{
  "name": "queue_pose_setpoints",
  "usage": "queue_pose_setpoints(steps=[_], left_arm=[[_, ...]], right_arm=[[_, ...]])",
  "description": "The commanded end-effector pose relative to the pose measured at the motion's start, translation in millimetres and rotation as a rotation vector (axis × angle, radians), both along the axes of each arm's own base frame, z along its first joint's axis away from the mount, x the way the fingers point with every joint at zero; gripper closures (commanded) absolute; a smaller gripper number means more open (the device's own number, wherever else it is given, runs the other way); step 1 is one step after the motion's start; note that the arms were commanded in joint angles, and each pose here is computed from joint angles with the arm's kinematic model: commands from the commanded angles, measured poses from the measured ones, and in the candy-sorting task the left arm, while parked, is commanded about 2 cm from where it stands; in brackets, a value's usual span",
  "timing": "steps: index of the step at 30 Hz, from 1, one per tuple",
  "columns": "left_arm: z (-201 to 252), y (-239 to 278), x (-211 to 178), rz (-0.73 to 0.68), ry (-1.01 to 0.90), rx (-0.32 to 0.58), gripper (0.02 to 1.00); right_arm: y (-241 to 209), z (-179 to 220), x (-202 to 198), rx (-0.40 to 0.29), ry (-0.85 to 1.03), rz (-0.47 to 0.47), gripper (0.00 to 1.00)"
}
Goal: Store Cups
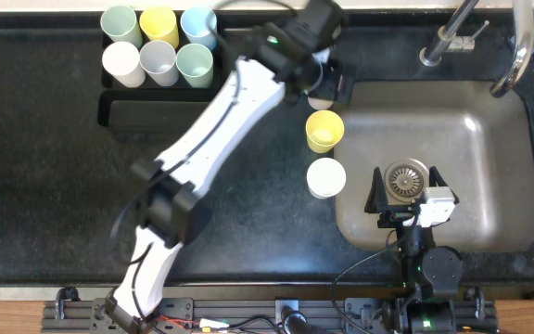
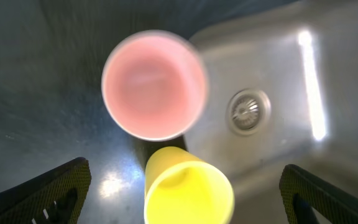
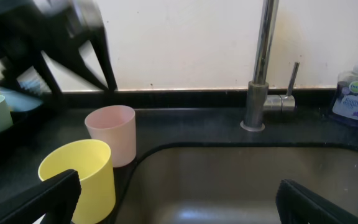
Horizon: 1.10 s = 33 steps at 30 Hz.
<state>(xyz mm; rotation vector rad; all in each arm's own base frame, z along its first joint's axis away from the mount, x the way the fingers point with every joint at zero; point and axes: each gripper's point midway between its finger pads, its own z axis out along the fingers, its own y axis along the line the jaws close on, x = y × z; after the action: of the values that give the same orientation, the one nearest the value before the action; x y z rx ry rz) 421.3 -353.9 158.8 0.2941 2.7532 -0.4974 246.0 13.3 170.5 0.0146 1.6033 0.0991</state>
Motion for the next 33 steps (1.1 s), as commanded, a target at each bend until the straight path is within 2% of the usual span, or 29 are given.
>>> queue_pose_setpoints(steps=[1,11,25,31,32,33], left_arm=[[-6,16,22,0.172,0.009,0.000,0.020],[-20,30,35,0.374,0.039,0.002,0.020],[-67,30,34,0.403,0.128,0.041,0.020],[-69,30,39,0.409,0.119,0.036,0.020],[-68,30,39,0.409,0.117,0.035,0.077],[-68,30,40,0.413,0.113,0.036,0.246]], right_arm=[[1,1,0,-0.002,-0.010,0.004,0.003],[1,1,0,-0.002,-0.010,0.004,0.003],[1,1,0,-0.002,-0.010,0.004,0.003],[1,1,0,-0.002,-0.010,0.004,0.003],[1,1,0,-0.002,-0.010,0.004,0.005],[1,1,0,-0.002,-0.010,0.004,0.005]])
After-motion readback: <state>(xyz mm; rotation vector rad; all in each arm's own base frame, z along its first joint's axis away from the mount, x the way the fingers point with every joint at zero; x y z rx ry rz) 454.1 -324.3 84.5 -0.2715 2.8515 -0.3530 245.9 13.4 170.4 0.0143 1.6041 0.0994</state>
